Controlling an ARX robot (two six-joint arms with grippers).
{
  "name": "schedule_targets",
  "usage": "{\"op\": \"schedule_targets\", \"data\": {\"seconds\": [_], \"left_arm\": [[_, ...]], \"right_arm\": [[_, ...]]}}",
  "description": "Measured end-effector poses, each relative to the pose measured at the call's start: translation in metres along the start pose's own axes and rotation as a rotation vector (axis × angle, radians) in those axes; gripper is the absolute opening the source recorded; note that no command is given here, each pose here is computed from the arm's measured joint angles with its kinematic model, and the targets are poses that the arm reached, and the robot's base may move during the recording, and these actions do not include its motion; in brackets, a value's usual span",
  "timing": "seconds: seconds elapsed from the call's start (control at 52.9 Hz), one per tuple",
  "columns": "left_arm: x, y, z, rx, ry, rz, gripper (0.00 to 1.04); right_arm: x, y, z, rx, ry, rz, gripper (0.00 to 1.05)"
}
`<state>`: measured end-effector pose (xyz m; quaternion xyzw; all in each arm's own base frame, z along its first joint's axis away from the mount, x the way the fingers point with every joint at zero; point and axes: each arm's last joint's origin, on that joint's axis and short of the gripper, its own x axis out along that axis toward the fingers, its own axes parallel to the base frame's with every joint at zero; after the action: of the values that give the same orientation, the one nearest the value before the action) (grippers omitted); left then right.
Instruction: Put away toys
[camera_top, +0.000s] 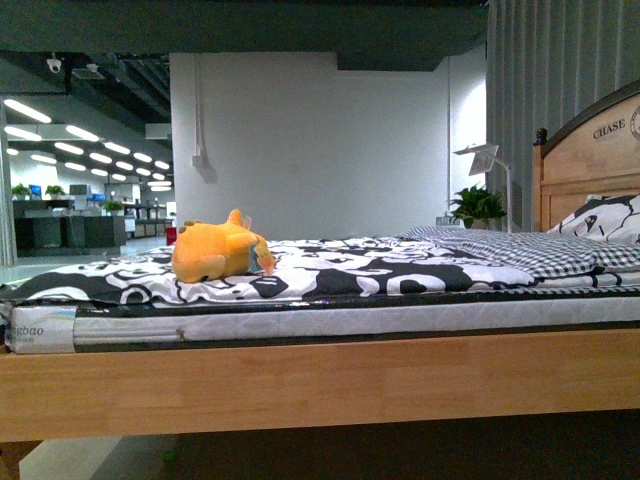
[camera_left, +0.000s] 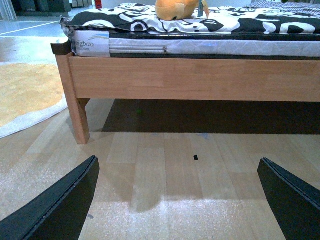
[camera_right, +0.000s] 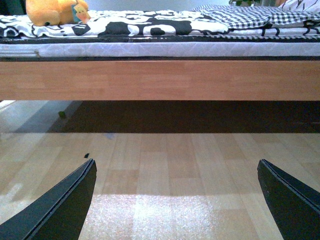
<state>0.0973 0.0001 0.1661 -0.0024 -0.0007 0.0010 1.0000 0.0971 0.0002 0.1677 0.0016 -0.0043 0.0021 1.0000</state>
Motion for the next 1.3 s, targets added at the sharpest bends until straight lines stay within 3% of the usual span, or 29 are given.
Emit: {"op": "schedule_targets", "data": {"seconds": [1.304], "left_arm": [[0.0, 0.0, 0.0001, 0.0, -0.001, 0.0, 0.99]], "right_arm": [[0.0, 0.0, 0.0, 0.0, 0.0, -0.001, 0.98]]}}
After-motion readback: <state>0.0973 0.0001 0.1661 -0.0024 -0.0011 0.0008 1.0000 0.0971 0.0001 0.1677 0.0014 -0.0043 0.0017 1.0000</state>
